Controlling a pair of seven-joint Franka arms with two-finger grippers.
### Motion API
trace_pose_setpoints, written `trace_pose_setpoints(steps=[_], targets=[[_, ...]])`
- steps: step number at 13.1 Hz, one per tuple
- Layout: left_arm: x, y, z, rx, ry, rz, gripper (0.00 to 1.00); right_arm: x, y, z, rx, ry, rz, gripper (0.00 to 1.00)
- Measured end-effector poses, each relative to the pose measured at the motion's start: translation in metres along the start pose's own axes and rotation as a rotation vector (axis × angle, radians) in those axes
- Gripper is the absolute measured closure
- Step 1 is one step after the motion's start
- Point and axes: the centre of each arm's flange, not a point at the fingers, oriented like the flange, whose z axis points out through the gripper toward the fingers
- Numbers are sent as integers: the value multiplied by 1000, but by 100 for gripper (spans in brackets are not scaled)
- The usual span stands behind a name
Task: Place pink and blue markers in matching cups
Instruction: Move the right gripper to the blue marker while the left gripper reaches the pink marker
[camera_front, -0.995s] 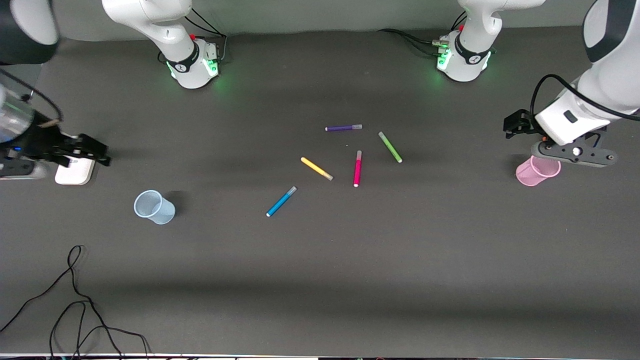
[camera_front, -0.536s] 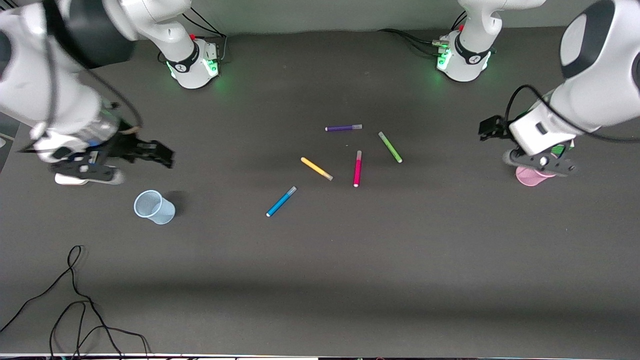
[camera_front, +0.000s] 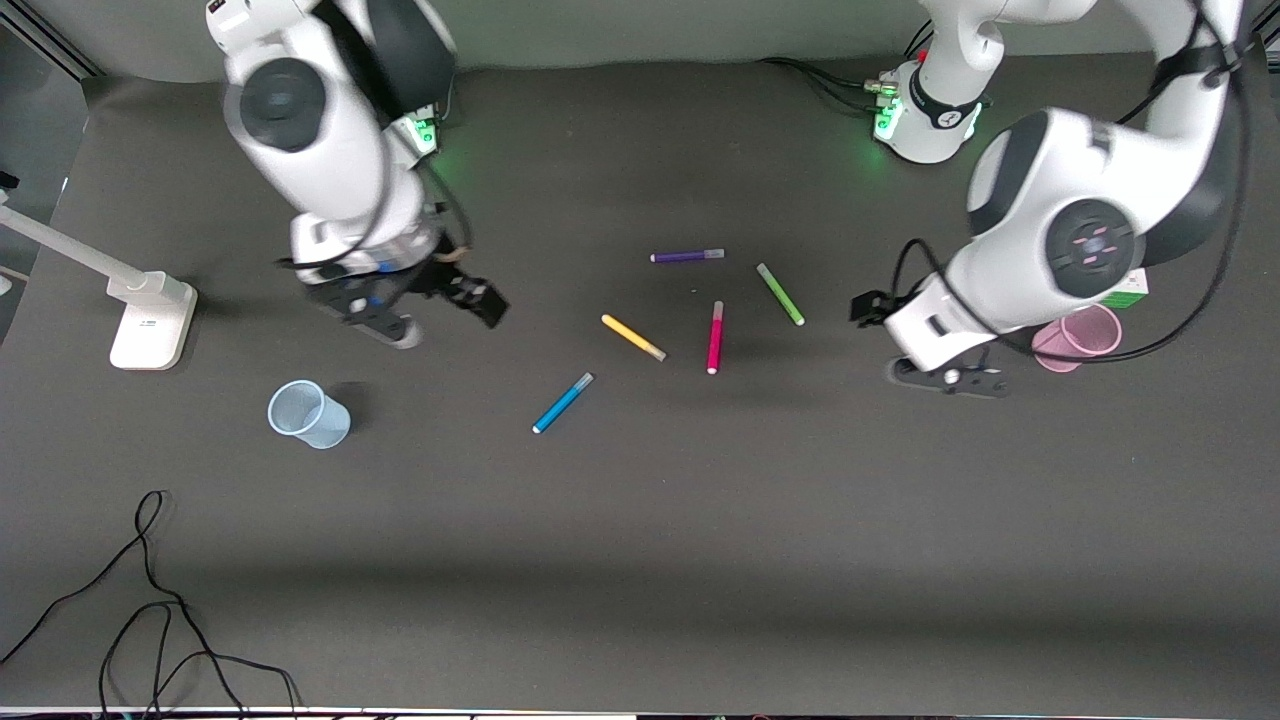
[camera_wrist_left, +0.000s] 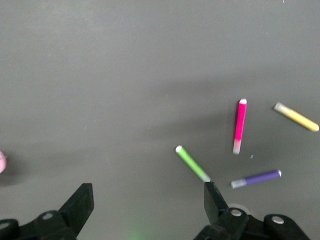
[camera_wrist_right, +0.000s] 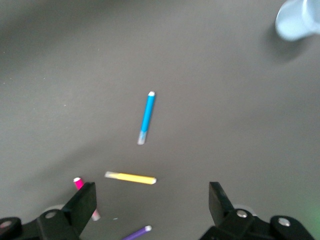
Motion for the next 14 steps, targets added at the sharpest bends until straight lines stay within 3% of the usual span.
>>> trace_pose_setpoints(steps=[3, 8, 11, 14], targets=[[19, 40, 46, -2, 34, -28, 1, -33, -12, 24, 6, -18, 76, 0], [35, 89, 132, -11, 90, -1, 1, -36, 0, 84, 11, -16, 156, 0], [24, 114, 197, -25, 138, -52, 1, -53, -3, 145, -8, -12, 192, 0], [-2, 152, 229, -21, 129, -125, 1, -68, -14, 201, -27, -4, 208, 0]])
